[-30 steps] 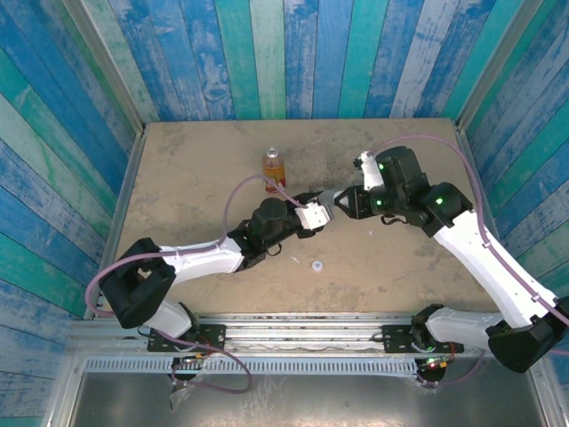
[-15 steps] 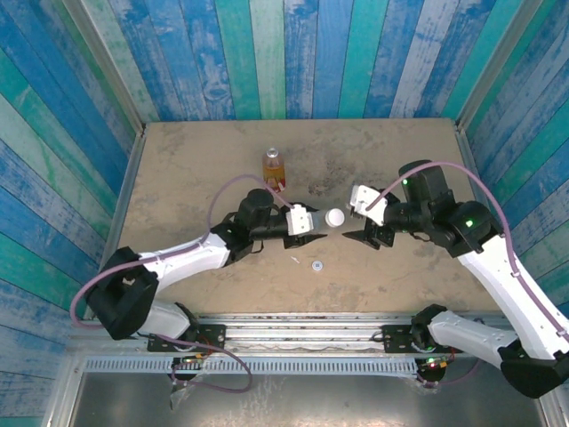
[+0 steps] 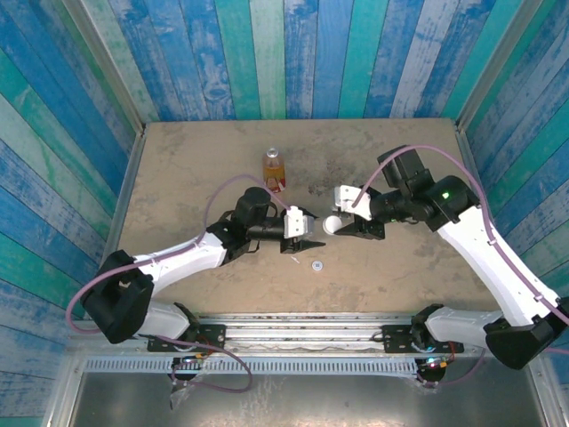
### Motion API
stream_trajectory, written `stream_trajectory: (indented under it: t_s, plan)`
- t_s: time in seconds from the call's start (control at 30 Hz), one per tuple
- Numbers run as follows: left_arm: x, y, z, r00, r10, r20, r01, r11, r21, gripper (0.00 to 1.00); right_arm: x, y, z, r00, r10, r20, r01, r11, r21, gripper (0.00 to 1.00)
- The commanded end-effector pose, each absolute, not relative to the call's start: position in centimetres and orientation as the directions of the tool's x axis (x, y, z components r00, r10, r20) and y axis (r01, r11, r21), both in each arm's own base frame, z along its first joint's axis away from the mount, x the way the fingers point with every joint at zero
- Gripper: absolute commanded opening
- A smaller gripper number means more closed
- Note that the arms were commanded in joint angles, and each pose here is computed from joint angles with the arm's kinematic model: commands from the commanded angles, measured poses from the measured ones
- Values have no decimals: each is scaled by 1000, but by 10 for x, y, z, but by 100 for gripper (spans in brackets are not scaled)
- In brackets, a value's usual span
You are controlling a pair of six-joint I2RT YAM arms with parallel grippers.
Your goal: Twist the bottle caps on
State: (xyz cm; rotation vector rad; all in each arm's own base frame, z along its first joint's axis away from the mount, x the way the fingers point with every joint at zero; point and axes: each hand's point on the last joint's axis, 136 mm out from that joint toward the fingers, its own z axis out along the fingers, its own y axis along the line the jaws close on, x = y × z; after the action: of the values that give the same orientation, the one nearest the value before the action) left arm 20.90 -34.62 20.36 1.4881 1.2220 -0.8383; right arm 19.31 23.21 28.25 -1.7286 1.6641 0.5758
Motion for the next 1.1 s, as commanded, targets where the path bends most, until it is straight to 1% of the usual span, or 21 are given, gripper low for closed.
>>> stream_trajectory:
  t_s: [0.0,0.23,0.27,0.33,0.37,0.47,0.53,0.63,0.8,0.87,0.93,1.0,1.07]
  plan:
    - [203,-352,225,287,217,-933,957,-34,287,38,188,238,289,107,-681,-725,-989,-2,-145,48]
    - [204,-352,224,276,220,-936,961,-35,276,37,188,241,285,99,-688,-719,-991,-6,-130,48]
    - [204,-352,224,276,218,-936,961,-35,275,37,189,241,284,96,-689,-718,-992,-5,-129,47]
    - [205,-352,223,273,222,-936,962,-34,273,37,189,241,285,86,-690,-719,-993,3,-122,36]
    - [206,-352,222,272,224,-936,962,-31,272,37,190,241,284,83,-692,-718,-993,6,-120,33]
    - [210,-352,217,265,241,-934,963,-9,271,37,190,241,286,77,-690,-720,-993,13,-119,29]
    - [219,-351,215,257,254,-933,960,45,277,36,190,242,287,52,-685,-727,-994,32,-102,26]
    - [241,-345,215,246,261,-934,936,185,298,36,196,244,287,-44,-666,-745,-991,121,-50,19]
    - [269,-339,212,221,302,-927,888,330,319,34,207,245,282,-286,-577,-765,-939,329,103,12]
    - [280,-335,213,213,309,-927,862,387,328,34,209,247,283,-369,-514,-774,-905,390,172,11]
    - [288,-331,215,213,320,-923,836,429,341,34,210,250,283,-454,-442,-773,-862,438,255,11]
    - [295,-328,215,212,328,-920,815,461,352,34,207,255,281,-522,-383,-763,-818,477,320,11]
    - [300,-326,216,216,334,-917,794,487,364,34,211,253,277,-592,-321,-739,-754,544,368,11]
